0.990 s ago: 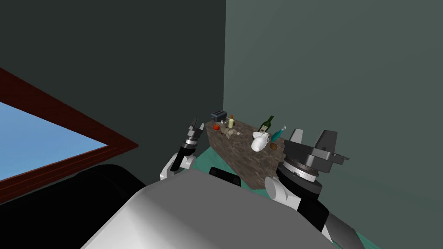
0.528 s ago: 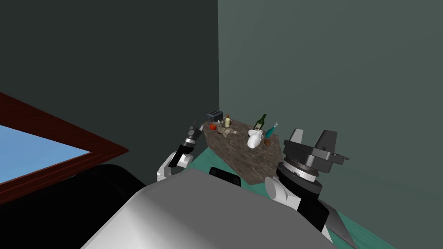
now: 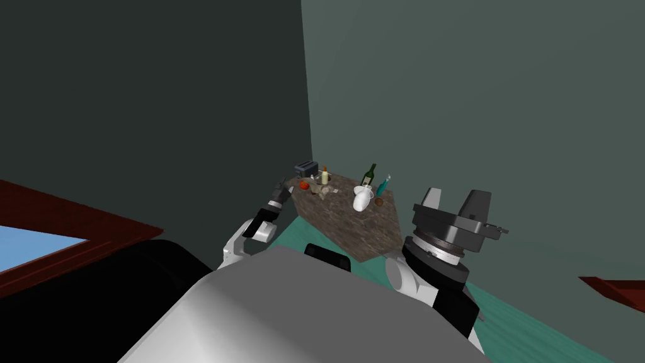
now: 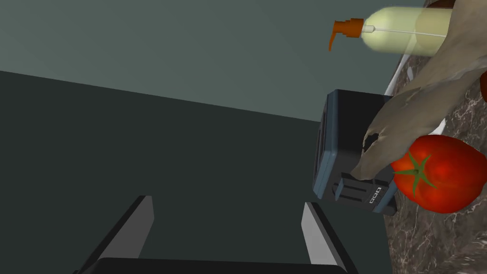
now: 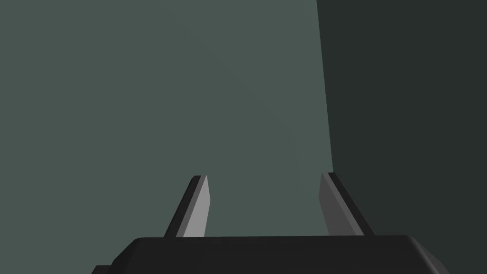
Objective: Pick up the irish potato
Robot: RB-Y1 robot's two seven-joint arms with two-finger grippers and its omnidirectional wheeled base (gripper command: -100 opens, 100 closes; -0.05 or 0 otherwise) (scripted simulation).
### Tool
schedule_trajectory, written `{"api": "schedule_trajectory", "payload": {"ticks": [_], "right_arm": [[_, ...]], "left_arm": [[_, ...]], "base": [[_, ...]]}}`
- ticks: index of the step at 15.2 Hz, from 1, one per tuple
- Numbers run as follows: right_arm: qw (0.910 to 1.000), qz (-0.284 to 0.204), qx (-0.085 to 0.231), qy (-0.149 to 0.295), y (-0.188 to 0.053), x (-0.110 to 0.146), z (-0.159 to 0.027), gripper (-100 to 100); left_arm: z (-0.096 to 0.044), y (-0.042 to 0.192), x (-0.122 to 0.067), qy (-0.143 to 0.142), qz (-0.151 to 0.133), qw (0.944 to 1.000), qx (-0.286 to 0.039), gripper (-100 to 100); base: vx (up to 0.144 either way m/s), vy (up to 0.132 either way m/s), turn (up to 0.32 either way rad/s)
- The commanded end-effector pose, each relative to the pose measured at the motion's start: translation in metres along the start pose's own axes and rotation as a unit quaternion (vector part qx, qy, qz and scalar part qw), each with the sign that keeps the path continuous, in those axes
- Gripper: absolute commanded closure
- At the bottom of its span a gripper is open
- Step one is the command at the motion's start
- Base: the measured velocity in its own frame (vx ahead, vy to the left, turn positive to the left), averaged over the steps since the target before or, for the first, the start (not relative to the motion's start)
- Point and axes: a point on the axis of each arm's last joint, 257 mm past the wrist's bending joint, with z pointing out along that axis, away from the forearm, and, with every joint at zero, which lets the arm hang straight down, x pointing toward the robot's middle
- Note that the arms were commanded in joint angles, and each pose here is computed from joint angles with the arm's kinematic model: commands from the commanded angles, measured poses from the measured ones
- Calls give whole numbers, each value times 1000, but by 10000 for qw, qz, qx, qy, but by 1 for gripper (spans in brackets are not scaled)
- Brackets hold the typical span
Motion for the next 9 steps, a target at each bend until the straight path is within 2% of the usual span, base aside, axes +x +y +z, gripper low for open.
{"api": "schedule_trajectory", "payload": {"ticks": [1,2,5,6,8,9], "right_arm": [[10000,0,0,0,0,0,0,0],[10000,0,0,0,0,0,0,0],[10000,0,0,0,0,0,0,0],[10000,-1,0,0,0,0,0,0],[10000,0,0,0,0,0,0,0],[10000,-1,0,0,0,0,0,0]], "left_arm": [[2,10,-9,-76,-37,9998,-188,-100],[2,19,-25,-185,-133,9991,-370,-100],[1,27,-27,-239,-134,9983,-517,-100],[1,37,-45,-381,-242,9964,-721,-100],[0,43,-47,-429,-243,9952,-844,-100],[-1,50,-65,-576,-363,9926,-1003,-100]], "base": [[-12,-13,-67],[-15,-21,-170],[-13,-14,-106],[-12,-17,-221],[-14,-13,-176],[-15,-21,-211]]}}
